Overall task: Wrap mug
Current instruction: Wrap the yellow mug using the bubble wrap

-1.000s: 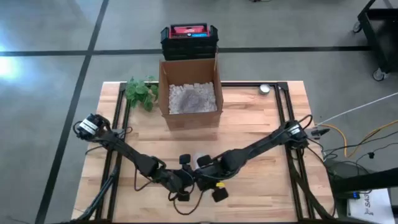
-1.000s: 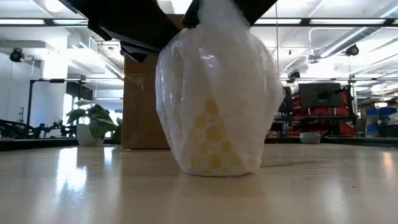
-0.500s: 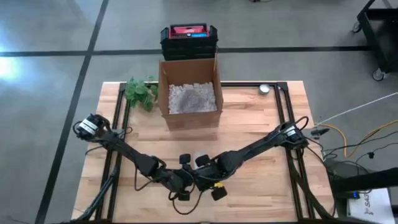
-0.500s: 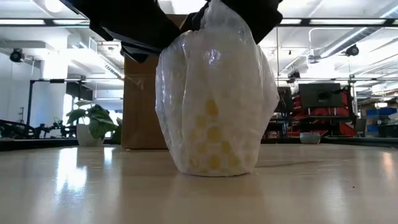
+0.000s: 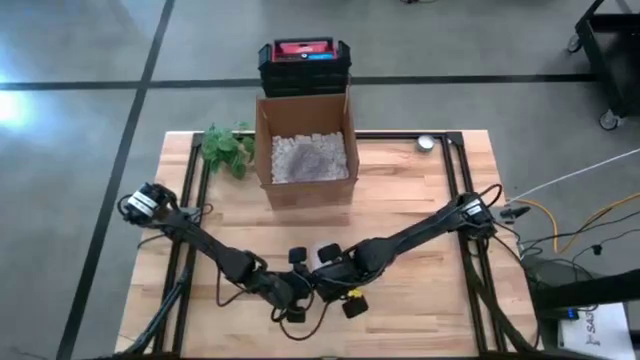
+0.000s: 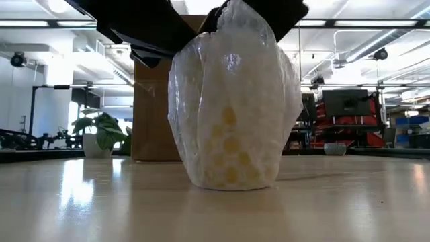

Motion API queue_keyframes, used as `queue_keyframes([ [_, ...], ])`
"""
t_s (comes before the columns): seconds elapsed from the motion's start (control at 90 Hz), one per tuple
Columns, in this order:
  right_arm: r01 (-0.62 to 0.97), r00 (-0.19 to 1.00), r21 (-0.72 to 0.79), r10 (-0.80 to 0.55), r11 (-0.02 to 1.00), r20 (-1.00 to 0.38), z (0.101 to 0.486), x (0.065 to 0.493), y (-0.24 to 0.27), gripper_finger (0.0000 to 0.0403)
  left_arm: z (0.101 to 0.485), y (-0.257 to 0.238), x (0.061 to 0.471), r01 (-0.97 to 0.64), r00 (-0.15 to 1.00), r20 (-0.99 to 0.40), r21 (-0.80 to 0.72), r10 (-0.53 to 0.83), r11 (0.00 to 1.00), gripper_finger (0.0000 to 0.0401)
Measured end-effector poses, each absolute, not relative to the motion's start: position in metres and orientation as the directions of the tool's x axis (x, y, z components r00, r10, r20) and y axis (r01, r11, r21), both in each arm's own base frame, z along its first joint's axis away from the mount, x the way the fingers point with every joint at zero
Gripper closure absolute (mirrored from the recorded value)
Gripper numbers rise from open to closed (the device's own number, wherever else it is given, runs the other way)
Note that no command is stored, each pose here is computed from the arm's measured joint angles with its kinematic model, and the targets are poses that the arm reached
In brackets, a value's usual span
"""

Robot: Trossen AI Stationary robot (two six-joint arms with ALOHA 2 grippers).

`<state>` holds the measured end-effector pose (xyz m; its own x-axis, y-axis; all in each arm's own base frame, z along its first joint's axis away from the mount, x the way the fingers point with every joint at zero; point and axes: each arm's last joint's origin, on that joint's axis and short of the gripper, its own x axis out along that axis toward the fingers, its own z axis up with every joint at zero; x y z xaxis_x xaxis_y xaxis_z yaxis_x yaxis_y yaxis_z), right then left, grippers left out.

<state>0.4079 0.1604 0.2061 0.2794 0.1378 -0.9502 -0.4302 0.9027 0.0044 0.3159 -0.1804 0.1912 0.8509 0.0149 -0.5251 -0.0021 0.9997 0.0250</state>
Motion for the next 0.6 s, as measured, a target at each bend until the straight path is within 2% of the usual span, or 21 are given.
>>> queue_keyframes([
  [0.333, -0.400, 0.317, -0.095, 0.040, 0.911, -0.948, 0.208, 0.410, 0.153, 0.0403, 0.191, -0.180, 0.316, -0.002, 0.851, -0.525, 0.025, 0.015, 1.000, 0.0401],
  [0.6, -0.396, 0.327, -0.093, 0.046, 0.914, -0.944, 0.175, 0.417, 0.153, 0.0403, 0.191, -0.181, 0.316, -0.002, 0.851, -0.525, 0.025, 0.015, 1.000, 0.0401],
])
